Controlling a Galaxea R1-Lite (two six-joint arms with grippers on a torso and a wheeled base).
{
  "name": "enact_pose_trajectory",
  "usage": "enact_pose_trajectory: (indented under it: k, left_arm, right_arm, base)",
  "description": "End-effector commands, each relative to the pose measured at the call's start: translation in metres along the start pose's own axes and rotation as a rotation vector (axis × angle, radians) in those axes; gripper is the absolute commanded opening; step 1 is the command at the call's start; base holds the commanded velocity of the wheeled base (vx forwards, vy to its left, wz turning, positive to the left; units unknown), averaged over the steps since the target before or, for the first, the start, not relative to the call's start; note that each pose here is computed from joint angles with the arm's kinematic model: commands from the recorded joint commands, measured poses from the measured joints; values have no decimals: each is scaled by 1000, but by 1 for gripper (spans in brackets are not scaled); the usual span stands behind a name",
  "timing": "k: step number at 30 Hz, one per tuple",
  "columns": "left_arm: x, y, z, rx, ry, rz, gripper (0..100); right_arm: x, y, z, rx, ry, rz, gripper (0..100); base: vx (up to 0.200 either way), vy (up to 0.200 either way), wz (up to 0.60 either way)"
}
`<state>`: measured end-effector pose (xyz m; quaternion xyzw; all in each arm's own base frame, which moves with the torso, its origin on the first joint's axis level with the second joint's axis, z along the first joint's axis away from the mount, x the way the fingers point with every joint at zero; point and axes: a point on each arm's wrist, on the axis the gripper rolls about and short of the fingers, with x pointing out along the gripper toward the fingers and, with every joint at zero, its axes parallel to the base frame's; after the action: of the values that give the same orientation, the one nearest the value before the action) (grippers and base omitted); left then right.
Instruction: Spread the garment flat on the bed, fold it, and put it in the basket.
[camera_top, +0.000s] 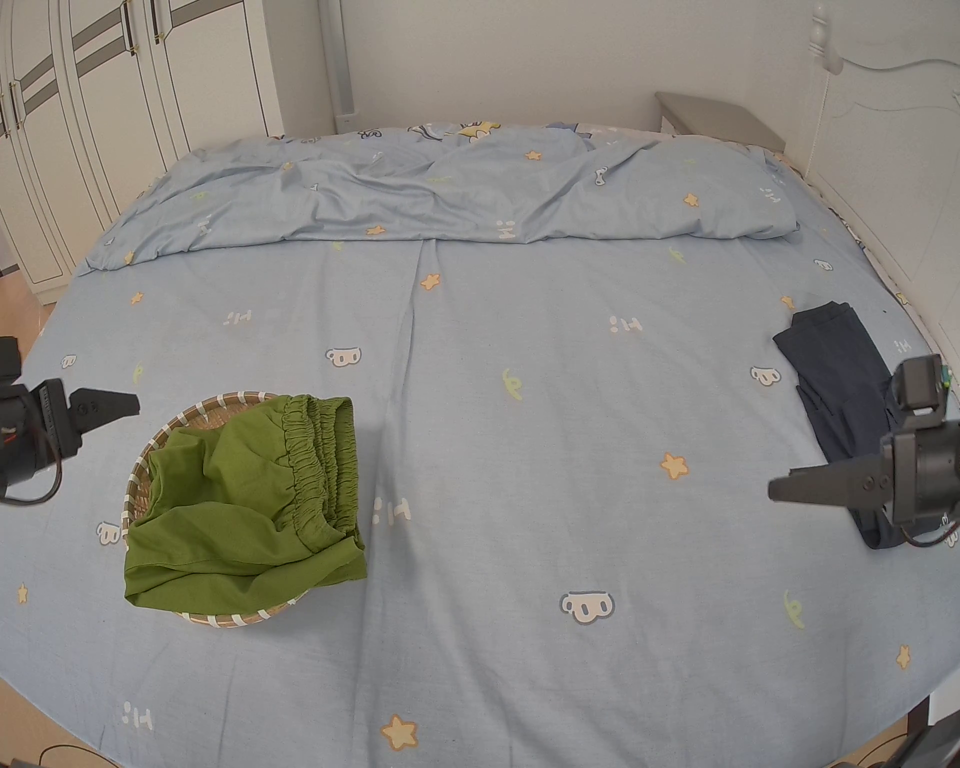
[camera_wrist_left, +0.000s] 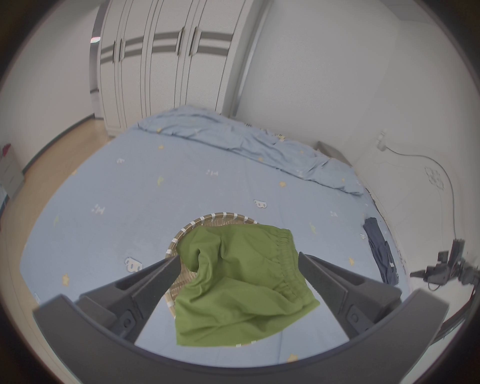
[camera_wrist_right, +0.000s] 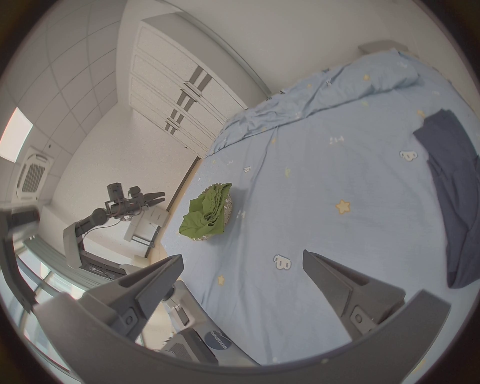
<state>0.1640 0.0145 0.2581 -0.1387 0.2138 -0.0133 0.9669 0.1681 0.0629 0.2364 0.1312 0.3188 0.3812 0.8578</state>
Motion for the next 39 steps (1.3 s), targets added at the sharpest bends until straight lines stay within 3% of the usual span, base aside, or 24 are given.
enact_pose_trajectory:
  k: [1,4,5,9,13,18,24,27,32,34,39]
  left_arm:
    - [-108,-2,-87,129,-271,3,100]
    - [-118,3,-100,123,-316,35,100]
    - [-133,8,-118,112,-394,54,100]
    - [-146,19,-160,109,-481,31,100]
    - [-144,24,-177,106,-498,32,100]
    - [-138,30,-201,82,-527,43,100]
    - [-104,41,-232,97,-458,75,100]
    - [-97,43,-236,129,-486,63,100]
    - [-96,41,-237,111,-444,-25,100]
    - [-97,41,-237,117,-443,-23,100]
    - [-96,40,-238,313,-452,-17,100]
  right_arm:
    - [-49,14,-91,-223,-104,-107,100]
    - [-55,13,-108,-245,-148,-121,100]
    - [-64,15,-131,-277,-239,-105,100]
    - [-78,17,-163,-280,-352,-91,100]
    - [-87,21,-172,-283,-409,-80,100]
    - [-97,25,-187,-274,-460,-127,100]
    - [-103,24,-211,-272,-495,-170,100]
    - [-105,22,-220,-262,-514,-215,100]
    - [-109,17,-232,-228,-553,-323,100]
    - [-109,16,-234,-221,-544,-341,100]
    - [-111,19,-233,-208,-524,-355,100]
  base:
    - [0,0,0]
    - [0,0,0]
    - [0,0,0]
    - [0,0,0]
    - [0,0,0]
    - [0,0,0]
    - [0,0,0]
    - [0,0,0]
    - [0,0,0]
    - [0,0,0]
    - [0,0,0]
